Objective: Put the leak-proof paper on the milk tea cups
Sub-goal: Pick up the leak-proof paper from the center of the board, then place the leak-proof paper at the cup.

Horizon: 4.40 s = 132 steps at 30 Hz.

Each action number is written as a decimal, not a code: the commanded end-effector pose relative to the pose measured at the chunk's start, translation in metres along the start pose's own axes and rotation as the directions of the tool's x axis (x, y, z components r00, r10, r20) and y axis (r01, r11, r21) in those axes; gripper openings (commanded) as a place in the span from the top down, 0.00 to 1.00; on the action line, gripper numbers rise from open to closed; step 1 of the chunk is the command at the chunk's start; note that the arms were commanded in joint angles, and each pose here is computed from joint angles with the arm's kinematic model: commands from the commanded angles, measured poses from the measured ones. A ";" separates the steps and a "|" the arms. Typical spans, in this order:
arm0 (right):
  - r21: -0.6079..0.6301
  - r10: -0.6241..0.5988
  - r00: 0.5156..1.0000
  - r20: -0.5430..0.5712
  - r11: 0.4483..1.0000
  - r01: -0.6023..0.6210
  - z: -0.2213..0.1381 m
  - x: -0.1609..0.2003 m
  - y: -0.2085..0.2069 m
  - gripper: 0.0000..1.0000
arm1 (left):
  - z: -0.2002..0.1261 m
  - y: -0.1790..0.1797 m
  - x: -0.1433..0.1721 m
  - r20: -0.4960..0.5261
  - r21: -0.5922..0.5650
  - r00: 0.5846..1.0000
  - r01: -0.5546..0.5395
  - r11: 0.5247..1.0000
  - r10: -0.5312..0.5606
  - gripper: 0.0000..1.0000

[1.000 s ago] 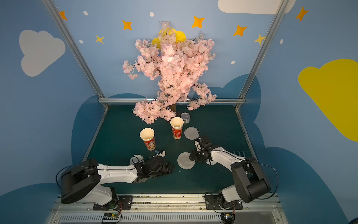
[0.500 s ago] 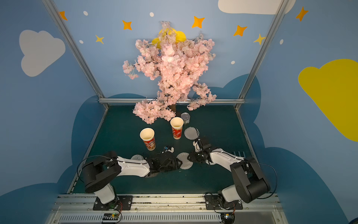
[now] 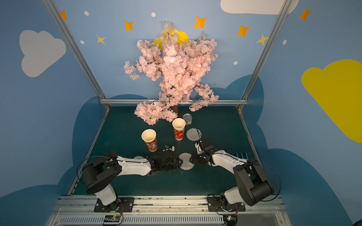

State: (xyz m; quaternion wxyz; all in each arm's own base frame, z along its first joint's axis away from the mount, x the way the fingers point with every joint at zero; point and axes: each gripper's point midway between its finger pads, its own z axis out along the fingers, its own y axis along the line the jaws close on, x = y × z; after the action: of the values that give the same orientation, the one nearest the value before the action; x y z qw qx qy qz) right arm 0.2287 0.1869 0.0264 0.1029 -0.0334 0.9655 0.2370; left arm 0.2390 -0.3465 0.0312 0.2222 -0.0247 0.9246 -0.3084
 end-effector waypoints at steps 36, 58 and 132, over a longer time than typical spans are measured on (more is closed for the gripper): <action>0.163 -0.052 0.994 -0.098 0.984 0.067 0.014 0.024 -0.013 1.00 | 0.015 -0.002 -0.020 -0.034 0.025 0.999 -0.038 0.999 0.039 0.60; 0.156 -0.043 0.993 -0.111 0.986 0.060 0.016 0.026 -0.012 1.00 | -0.001 -0.031 -0.042 0.046 0.199 0.998 -0.049 0.979 0.040 0.63; -0.019 -0.341 0.883 0.323 0.930 0.366 -0.117 -0.106 0.172 0.14 | -0.228 0.084 -0.197 0.298 0.384 0.845 0.319 0.867 -0.443 0.97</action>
State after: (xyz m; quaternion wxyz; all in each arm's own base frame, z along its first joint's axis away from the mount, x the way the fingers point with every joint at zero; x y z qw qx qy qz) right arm 0.2864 0.2811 0.2212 0.2815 -0.1688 0.9102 0.2524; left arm 0.3243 -0.1131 0.2189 0.3338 -0.2400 0.7842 -0.4648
